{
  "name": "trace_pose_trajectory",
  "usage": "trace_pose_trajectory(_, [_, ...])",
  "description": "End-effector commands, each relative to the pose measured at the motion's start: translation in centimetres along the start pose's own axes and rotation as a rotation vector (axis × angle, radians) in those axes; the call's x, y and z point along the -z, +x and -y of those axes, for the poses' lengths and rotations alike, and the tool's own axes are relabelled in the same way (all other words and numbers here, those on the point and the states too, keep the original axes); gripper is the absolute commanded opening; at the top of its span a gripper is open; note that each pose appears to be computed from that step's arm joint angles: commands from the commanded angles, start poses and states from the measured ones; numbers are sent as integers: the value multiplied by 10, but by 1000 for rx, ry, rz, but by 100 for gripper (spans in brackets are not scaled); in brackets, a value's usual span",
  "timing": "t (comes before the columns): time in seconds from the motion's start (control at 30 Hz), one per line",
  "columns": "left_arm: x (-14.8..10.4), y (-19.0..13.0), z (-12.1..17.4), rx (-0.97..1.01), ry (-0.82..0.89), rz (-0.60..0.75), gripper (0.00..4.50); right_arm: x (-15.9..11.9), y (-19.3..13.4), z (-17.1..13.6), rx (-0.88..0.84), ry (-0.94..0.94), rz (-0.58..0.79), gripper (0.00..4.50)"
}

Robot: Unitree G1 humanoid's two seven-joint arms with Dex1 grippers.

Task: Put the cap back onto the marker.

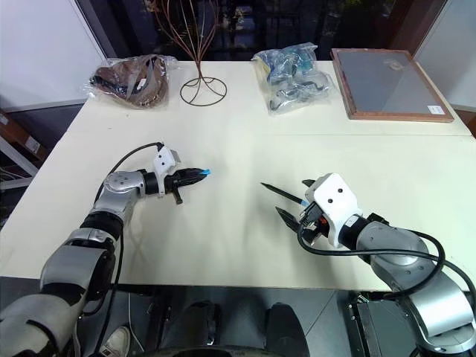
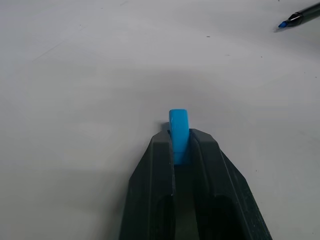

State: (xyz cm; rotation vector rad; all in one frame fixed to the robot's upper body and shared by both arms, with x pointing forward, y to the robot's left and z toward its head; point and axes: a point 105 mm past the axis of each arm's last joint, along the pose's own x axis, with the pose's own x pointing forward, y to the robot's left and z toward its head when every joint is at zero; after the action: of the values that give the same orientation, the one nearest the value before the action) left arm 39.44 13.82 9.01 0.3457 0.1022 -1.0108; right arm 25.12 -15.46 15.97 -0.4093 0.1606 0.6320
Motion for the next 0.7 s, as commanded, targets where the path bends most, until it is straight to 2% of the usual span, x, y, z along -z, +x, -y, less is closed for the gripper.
trace_pose_trajectory(0.03, [-4, -7, -5, -6, 33, -6, 4, -14, -3, 1, 11, -46, 47, 437])
trace_pose_trajectory(0.2, [-43, -20, -6, 53, 157, 92, 4, -11, -1, 3, -29, -76, 23, 437])
trace_pose_trajectory(0.27, [-67, -28, -1, 90, 218, 143, 4, -2, 7, 12, -32, -16, 22, 437])
trace_pose_trajectory(0.37, [-86, -37, 13, 146, 267, 169, 4, 6, 20, 17, -69, 33, 33, 437])
trace_pose_trajectory(0.47, [-95, -45, 23, 182, 292, 159, 4, 11, 34, 23, -104, 64, 45, 437])
trace_pose_trajectory(0.7, [-100, -53, 29, 120, 279, 163, 4, 38, 52, 34, -156, 62, -17, 437])
